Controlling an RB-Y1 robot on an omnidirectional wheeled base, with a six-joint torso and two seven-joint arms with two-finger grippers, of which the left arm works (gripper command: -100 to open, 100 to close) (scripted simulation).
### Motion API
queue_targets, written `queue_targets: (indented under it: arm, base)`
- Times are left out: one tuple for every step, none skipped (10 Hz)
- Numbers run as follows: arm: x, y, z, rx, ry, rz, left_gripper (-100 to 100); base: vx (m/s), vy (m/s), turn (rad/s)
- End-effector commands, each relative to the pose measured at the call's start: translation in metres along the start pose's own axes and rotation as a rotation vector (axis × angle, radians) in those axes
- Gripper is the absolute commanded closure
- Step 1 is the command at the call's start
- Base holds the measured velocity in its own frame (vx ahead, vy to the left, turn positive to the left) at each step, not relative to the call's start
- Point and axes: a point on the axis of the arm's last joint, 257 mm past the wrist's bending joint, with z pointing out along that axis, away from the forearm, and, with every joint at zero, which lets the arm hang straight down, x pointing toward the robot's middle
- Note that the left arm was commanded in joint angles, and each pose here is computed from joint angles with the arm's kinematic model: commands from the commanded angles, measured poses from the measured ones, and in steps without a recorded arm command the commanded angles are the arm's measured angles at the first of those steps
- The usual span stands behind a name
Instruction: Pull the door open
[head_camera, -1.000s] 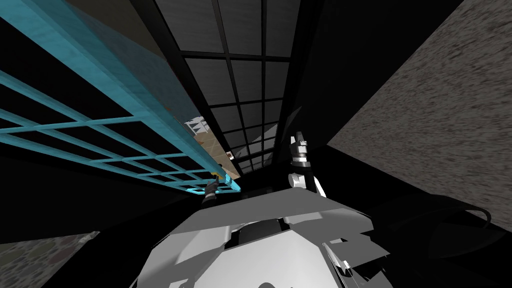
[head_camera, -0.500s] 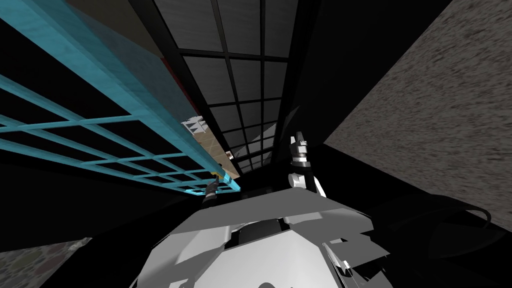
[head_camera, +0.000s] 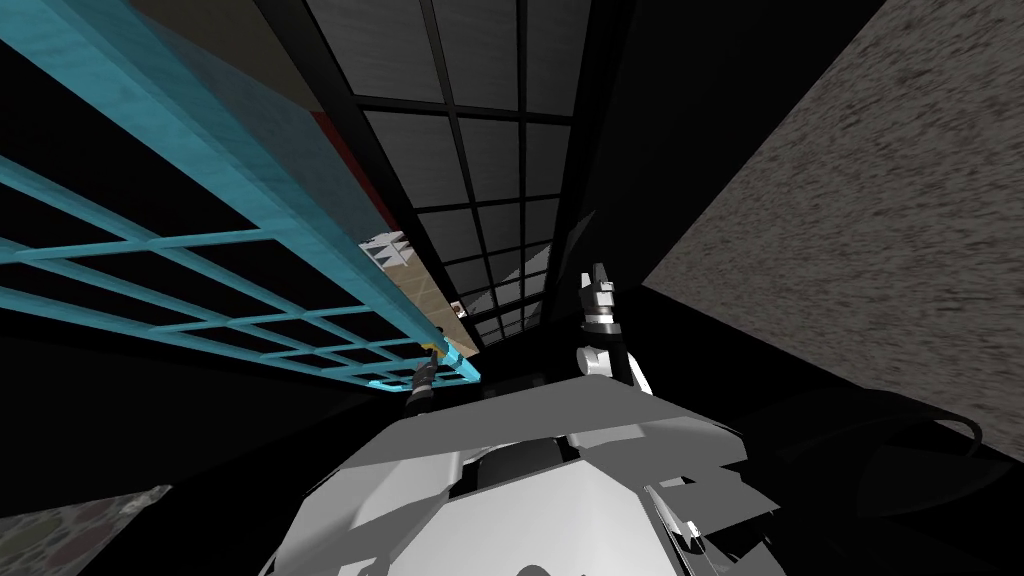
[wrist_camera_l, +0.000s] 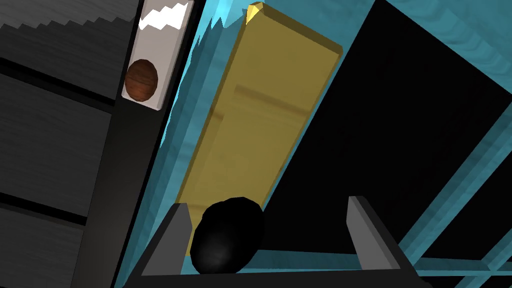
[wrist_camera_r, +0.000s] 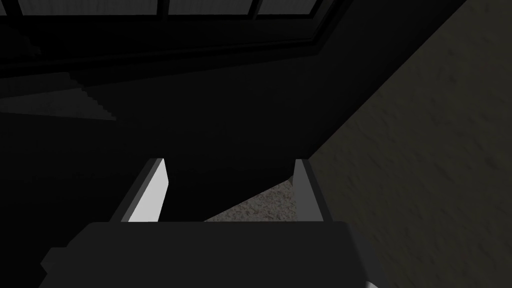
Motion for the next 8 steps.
queue_targets:
  arm:
    - [-0.0075,0.0120,-0.0016,-0.020,-0.006,-0.031,100]
    - [-0.0075,0.0120,-0.0016,-0.020,-0.006,-0.031,100]
    - [-0.0080,0.0114,-0.0008,-0.020,-0.009,-0.072,100]
    - [-0.0086,0.0109,0.0000,-0.019,-0.011,-0.102,100]
    - [-0.0086,0.0109,0.0000,-0.019,-0.011,-0.114,100]
    - [-0.0092,0.0103,0.0008,-0.019,-0.014,-0.153,100]
    - [-0.0092,0.0103,0.0008,-0.019,-0.014,-0.155,100]
    - [-0.0092,0.0103,0.0008,-0.019,-0.014,-0.155,100]
  base:
    - [-0.021,0.007,-0.046]
    - [-0.018,0.007,-0.033]
    - [-0.032,0.019,-0.061]
    - [-0.040,0.031,-0.113]
    - [-0.042,0.025,-0.044]
    - [-0.036,0.026,-0.060]
    - [-0.029,0.023,-0.035]
    - [-0.010,0.008,-0.003]
